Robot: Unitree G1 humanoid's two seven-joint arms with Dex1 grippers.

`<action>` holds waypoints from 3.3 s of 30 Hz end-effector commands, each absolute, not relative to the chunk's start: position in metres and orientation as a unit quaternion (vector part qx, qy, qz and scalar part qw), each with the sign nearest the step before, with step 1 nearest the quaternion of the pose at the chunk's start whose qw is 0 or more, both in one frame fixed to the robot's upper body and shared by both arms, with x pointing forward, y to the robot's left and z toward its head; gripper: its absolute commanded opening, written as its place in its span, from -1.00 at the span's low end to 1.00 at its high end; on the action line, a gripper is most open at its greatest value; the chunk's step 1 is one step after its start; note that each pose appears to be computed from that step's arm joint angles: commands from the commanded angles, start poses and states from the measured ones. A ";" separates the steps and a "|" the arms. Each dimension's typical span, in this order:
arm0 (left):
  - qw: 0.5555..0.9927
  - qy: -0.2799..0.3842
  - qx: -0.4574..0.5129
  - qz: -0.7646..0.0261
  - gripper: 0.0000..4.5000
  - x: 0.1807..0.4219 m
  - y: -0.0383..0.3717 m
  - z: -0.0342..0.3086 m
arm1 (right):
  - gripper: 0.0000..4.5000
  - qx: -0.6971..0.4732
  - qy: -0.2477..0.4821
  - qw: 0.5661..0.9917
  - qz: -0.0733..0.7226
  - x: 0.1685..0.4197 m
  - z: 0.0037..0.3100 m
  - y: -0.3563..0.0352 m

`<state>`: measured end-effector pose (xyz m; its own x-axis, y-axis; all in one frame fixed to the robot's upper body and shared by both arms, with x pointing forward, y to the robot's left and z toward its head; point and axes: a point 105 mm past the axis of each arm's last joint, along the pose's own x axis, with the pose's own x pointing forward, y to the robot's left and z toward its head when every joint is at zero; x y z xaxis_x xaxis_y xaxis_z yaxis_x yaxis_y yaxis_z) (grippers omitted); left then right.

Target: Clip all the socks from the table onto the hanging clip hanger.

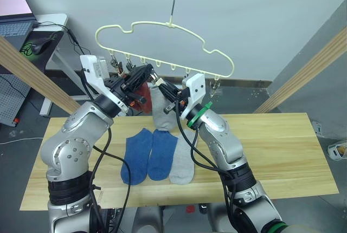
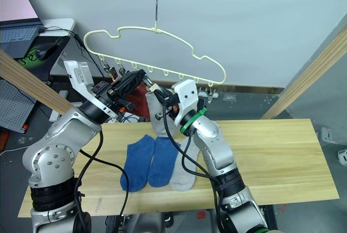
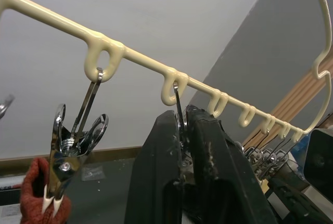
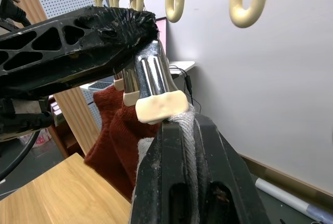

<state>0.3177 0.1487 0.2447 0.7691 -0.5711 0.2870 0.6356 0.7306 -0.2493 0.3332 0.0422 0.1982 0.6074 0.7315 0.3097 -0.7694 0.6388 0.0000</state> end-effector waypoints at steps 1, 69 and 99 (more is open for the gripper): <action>0.915 -0.106 -0.170 -0.350 -0.31 0.309 0.140 0.252 | -1.00 0.079 -0.183 0.873 0.445 0.320 0.221 0.052; 0.867 -0.059 0.104 -0.484 0.42 0.269 0.148 0.213 | 0.06 -0.034 -0.076 0.973 0.216 0.325 0.196 -0.064; 0.862 -0.063 0.118 -0.490 0.42 0.273 0.142 0.214 | 0.06 -0.019 -0.110 0.976 0.189 0.364 0.213 -0.052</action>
